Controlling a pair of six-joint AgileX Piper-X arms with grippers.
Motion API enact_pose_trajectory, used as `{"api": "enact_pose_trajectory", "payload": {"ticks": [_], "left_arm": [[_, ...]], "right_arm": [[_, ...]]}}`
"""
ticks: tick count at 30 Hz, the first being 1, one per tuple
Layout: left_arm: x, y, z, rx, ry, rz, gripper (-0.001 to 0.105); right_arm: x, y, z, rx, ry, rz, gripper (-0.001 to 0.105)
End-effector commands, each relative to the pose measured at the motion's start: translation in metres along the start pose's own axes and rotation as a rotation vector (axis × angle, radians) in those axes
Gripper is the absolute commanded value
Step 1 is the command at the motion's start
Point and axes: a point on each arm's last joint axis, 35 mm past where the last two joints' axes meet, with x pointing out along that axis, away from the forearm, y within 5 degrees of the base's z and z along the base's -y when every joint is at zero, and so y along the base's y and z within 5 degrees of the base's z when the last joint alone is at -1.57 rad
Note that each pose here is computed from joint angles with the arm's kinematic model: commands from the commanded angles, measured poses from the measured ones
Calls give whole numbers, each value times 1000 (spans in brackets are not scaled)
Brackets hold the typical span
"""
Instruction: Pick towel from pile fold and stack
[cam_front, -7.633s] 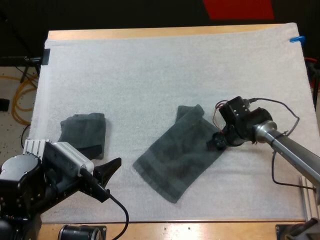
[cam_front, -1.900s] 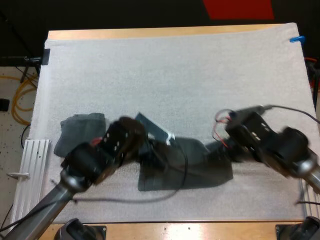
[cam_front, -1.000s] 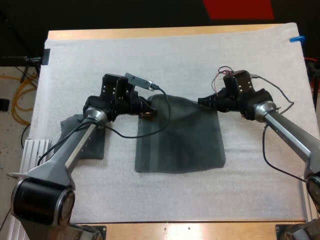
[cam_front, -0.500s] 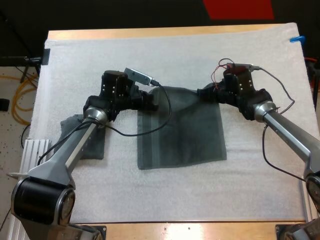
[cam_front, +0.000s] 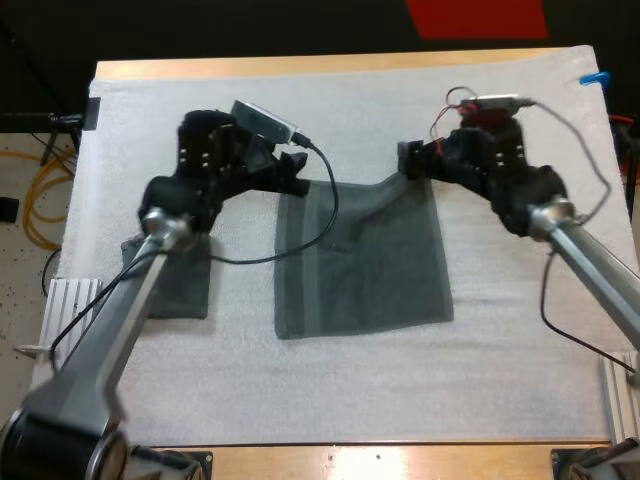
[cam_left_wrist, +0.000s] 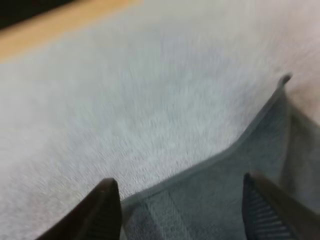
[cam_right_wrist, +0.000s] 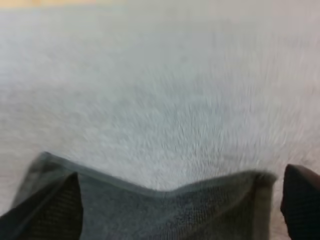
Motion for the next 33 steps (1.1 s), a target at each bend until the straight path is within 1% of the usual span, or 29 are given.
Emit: {"api": "enact_pose_trajectory", "payload": {"ticks": [1, 5, 9, 12, 15, 18, 20, 25, 30, 33], "left_arm": [[-19, -6, 6, 11, -17, 9, 52], [-69, -23, 8, 9, -17, 9, 52], [-109, -36, 3, 8, -19, 9, 52], [-138, -46, -2, -7, -25, 8, 52], [-169, -55, -13, -13, -19, 9, 52], [-195, -63, -27, -22, 10, 11, 52], [-207, -67, -37, -32, 38, 13, 52], [-219, -69, -65, -63, 96, 18, 52], [-216, -66, -95, -118, 161, 8, 54], [-205, -63, -112, -165, 216, -34, 66]], "right_arm": [[-22, -2, 11, -33, -15, -19, 78], [-68, 1, 18, -35, 3, -20, 78], [-109, 4, 16, -32, 50, -16, 78], [-140, 7, 11, -30, 84, -14, 78], [-166, 10, 2, -28, 113, -12, 78], [-188, 12, -13, -7, 133, -12, 78], [-199, 14, -27, 4, 155, -11, 78], [-206, 16, -67, 53, 218, -13, 78], [-189, 18, -109, 109, 315, 8, 78], [-171, 20, -130, 165, 355, 68, 78]]}}
